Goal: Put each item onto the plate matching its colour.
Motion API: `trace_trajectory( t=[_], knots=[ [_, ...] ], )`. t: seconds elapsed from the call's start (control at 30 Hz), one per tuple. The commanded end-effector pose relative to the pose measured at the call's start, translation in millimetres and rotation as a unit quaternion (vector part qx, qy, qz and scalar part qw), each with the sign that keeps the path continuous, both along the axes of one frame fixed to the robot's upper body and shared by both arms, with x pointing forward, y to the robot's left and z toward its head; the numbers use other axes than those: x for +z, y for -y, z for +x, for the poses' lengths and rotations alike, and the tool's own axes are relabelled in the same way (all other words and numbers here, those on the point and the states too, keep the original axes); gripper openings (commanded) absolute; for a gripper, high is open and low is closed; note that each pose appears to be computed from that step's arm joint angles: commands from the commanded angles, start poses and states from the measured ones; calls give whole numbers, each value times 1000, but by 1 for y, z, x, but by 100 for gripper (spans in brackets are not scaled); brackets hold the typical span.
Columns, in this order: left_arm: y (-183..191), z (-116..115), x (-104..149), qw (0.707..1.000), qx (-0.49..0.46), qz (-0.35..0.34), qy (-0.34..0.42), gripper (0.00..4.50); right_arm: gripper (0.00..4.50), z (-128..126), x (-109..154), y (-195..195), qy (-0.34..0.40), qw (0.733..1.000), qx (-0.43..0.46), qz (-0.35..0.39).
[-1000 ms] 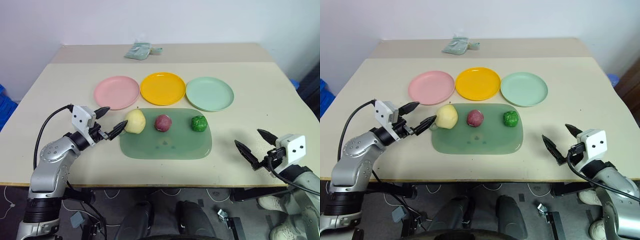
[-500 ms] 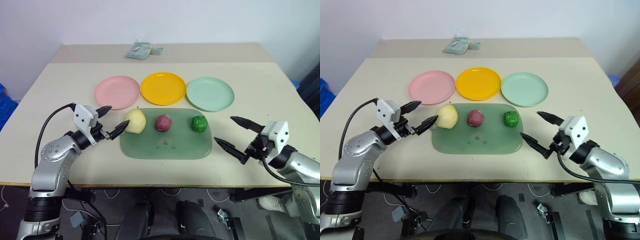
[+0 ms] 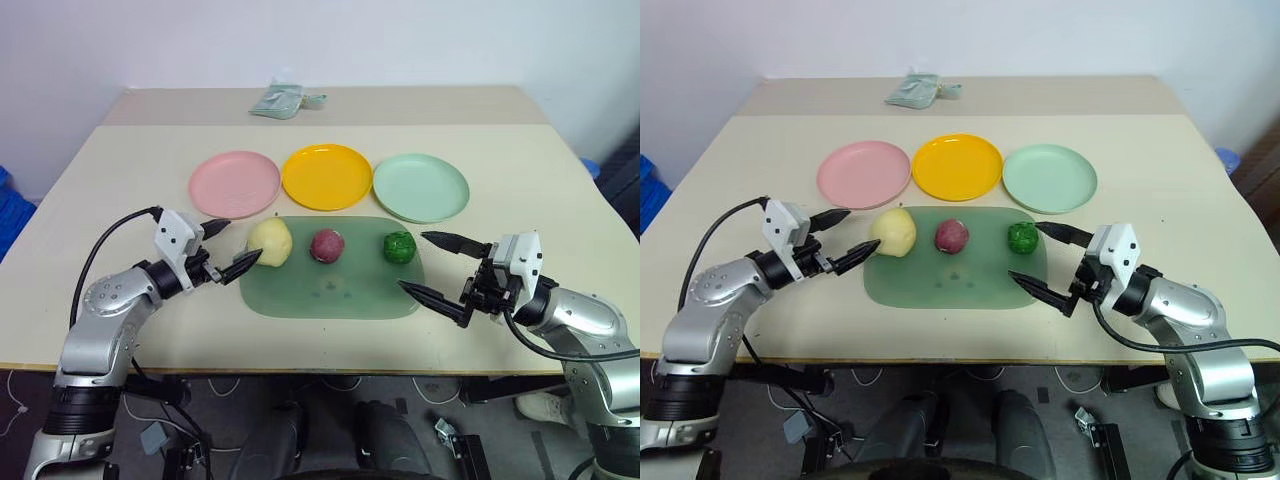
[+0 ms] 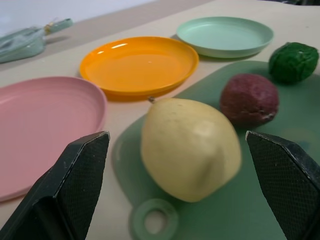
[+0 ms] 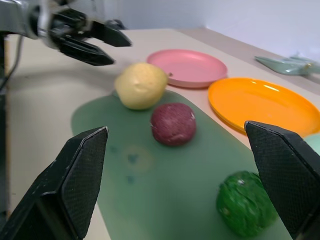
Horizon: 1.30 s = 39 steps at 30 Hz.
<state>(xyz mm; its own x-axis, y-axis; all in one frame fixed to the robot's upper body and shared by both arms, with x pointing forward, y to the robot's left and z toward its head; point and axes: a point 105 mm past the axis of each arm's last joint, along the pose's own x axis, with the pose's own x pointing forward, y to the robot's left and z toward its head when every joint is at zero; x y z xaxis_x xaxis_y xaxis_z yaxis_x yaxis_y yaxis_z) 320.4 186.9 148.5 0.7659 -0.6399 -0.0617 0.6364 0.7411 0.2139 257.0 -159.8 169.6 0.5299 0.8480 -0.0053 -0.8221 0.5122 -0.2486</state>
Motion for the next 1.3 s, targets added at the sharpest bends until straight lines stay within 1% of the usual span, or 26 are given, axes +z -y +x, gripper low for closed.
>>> trace_trajectory(
  t=[0.03, 0.13, 0.27, 0.4, 0.63, 0.77, 0.93, 1.07, 1.2, 1.3],
  knots=[
    [1, 4, 5, 999, 13, 43, 18, 450, 447, -2, 11, -1, 23, 1000, 14, 0],
    [7, 4, 0, 999, 2, 47, 9, 450, 447, 4, 10, -2, 29, 1000, 8, -1],
    [14, 7, -1, 999, -6, 48, 10, 450, 447, 6, 8, -4, 31, 999, 17, -3],
    [17, 10, 1, 999, 1, 33, 8, 450, 447, 10, 9, -4, 37, 999, 17, -5],
    [29, 7, -9, 999, -15, 26, -20, 450, 447, 8, 8, -5, 40, 999, 22, -8],
    [32, 14, -9, 999, -9, 16, -36, 450, 447, 9, 6, -3, 46, 999, 14, -14],
    [36, 21, -12, 999, -2, 20, -41, 450, 447, 9, 5, -3, 49, 999, 11, -16],
    [40, 27, -22, 998, 13, 31, -57, 450, 447, 9, 6, -3, 53, 998, 6, -16],
    [40, 30, -27, 997, 28, 36, -57, 346, 450, 9, 7, -1, 55, 998, 0, -15],
    [38, 34, -26, 997, 42, 28, -52, 342, 450, 8, 6, 0, 55, 998, -4, -15]
  ],
)
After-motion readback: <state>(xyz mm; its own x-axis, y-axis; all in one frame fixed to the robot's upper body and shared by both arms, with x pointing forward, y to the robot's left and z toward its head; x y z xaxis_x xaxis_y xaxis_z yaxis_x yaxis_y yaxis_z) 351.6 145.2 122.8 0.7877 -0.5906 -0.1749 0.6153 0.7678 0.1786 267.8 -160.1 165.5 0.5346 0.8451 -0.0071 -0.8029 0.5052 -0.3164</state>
